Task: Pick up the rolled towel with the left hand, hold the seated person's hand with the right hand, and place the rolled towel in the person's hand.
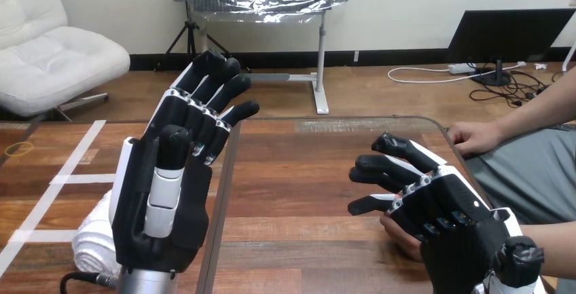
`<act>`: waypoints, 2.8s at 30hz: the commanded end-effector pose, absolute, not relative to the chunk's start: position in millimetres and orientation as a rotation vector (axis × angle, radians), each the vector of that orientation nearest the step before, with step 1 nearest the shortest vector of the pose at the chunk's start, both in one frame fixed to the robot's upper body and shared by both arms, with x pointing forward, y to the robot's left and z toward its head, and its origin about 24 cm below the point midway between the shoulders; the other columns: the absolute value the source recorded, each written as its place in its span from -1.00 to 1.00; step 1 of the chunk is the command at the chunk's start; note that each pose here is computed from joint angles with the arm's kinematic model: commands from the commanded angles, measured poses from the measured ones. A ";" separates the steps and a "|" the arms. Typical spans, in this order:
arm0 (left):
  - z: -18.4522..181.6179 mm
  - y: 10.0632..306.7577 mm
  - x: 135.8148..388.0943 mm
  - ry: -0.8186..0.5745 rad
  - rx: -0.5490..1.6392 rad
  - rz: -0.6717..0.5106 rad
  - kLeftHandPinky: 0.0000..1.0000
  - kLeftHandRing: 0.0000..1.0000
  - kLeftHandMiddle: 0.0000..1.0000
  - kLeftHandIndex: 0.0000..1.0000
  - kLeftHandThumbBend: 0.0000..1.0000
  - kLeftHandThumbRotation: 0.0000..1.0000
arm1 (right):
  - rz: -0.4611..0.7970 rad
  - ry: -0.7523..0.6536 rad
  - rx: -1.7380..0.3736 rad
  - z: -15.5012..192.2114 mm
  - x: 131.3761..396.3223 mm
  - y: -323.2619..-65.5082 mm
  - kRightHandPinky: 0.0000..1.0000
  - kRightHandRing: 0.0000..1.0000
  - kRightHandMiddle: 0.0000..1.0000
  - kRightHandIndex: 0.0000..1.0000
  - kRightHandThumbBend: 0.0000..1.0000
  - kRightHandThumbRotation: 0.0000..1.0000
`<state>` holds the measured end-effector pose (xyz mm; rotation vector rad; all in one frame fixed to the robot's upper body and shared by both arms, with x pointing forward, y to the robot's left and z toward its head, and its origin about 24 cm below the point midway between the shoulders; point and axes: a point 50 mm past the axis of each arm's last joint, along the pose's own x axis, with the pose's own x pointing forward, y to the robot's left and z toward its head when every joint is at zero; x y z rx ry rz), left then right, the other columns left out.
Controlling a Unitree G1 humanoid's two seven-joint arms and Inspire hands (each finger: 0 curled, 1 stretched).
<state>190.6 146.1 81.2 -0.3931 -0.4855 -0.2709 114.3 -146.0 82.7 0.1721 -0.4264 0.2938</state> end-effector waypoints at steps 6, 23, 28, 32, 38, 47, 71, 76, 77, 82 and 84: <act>76.6 144.7 189.0 -0.426 -0.410 -0.256 0.53 0.70 0.69 0.63 0.47 0.25 | 0.305 -0.540 0.161 99.7 122.9 -145.3 0.18 0.49 0.51 0.59 0.55 1.00; 69.1 155.3 208.9 -0.411 -0.204 -0.155 0.50 0.70 0.73 0.72 0.96 -0.32 | 0.305 -0.537 0.157 99.5 124.8 -144.7 0.17 0.49 0.50 0.58 0.58 1.00; 69.6 158.6 214.7 -0.417 -0.142 -0.123 0.52 0.76 0.79 0.77 0.99 -0.49 | 0.307 -0.535 0.158 99.2 125.5 -144.7 0.17 0.49 0.50 0.58 0.57 1.00; 71.1 163.0 220.6 -0.417 -0.048 -0.088 0.54 0.78 0.80 0.80 1.00 -0.53 | 0.299 -0.536 0.155 99.2 125.9 -144.5 0.17 0.49 0.50 0.57 0.58 1.00; 72.1 168.6 229.0 -0.431 0.043 -0.044 0.60 0.80 0.82 0.82 1.00 -0.55 | 0.301 -0.543 0.151 99.3 126.9 -144.0 0.17 0.49 0.49 0.57 0.57 1.00; 75.8 175.8 242.1 -0.438 0.120 -0.012 0.79 0.89 0.88 0.82 1.00 -0.60 | 0.305 -0.551 0.151 99.5 128.5 -143.0 0.16 0.47 0.48 0.56 0.58 1.00; 89.6 192.8 264.6 -0.403 0.431 0.156 0.91 0.97 0.97 0.90 1.00 -0.58 | 0.301 -0.545 0.161 99.6 128.6 -141.5 0.14 0.48 0.48 0.55 0.60 1.00; 88.9 195.1 267.3 -0.383 0.483 0.189 0.83 0.94 0.97 0.90 1.00 -0.56 | 0.303 -0.551 0.154 99.7 128.7 -141.6 0.15 0.48 0.48 0.55 0.58 1.00; 88.6 195.5 267.8 -0.379 0.490 0.194 0.81 0.94 0.97 0.90 1.00 -0.56 | 0.303 -0.551 0.155 99.6 128.7 -141.5 0.15 0.48 0.48 0.55 0.58 1.00; 86.9 197.5 270.1 -0.367 0.542 0.219 0.76 0.93 0.98 0.89 1.00 -0.58 | 0.301 -0.549 0.152 99.8 128.7 -141.7 0.14 0.48 0.48 0.55 0.59 1.00; 86.5 197.8 270.7 -0.363 0.557 0.229 0.74 0.93 0.98 0.89 1.00 -0.60 | 0.302 -0.548 0.153 99.8 128.7 -141.8 0.14 0.48 0.48 0.55 0.59 1.00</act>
